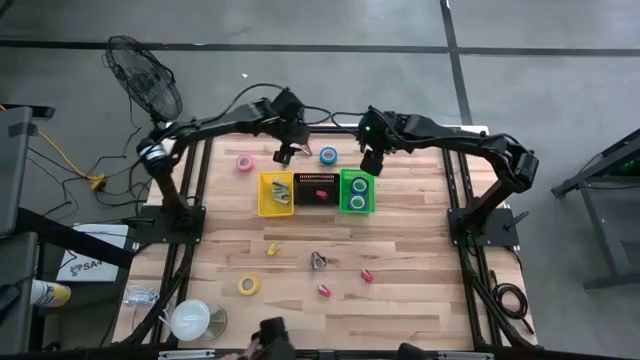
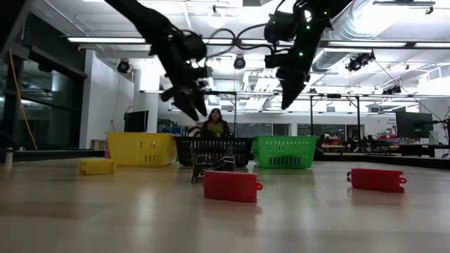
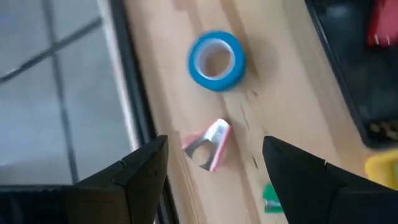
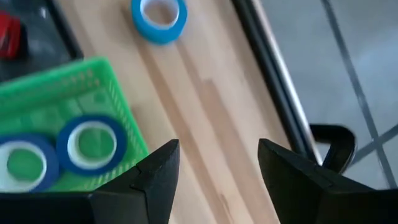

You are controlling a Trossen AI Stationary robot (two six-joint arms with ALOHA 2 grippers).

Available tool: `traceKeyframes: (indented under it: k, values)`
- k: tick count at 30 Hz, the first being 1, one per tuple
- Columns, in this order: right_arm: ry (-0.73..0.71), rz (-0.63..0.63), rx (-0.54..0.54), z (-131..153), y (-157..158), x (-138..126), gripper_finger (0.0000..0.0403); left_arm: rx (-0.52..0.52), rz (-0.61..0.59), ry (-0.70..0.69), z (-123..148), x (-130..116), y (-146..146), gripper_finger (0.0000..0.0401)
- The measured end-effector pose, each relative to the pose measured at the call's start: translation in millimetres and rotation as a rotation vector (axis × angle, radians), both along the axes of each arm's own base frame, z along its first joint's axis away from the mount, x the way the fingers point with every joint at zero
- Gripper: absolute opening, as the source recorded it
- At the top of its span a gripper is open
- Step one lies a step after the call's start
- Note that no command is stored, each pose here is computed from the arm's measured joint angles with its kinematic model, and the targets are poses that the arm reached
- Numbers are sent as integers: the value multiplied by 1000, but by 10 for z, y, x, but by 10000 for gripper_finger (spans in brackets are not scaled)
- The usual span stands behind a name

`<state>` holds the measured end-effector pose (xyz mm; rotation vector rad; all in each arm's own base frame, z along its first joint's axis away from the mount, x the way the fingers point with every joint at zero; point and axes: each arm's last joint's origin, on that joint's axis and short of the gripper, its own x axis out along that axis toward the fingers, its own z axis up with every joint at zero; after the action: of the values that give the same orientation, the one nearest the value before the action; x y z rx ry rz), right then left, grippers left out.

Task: Pick and place Stapler, Stapler remover, tape
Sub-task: Put the pink staple remover into the yellow bin

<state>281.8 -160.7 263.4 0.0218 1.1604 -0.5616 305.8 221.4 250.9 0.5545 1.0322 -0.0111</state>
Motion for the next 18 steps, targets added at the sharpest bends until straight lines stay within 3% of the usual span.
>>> traceKeyframes:
  k: [8,18]
  values:
    - [27,31,66,-136,68,-103,209,45,-132,139,-185,224,174,256]
    - [-80,14,55,-387,325,-578,209,66,-183,274,-345,391,325,256]
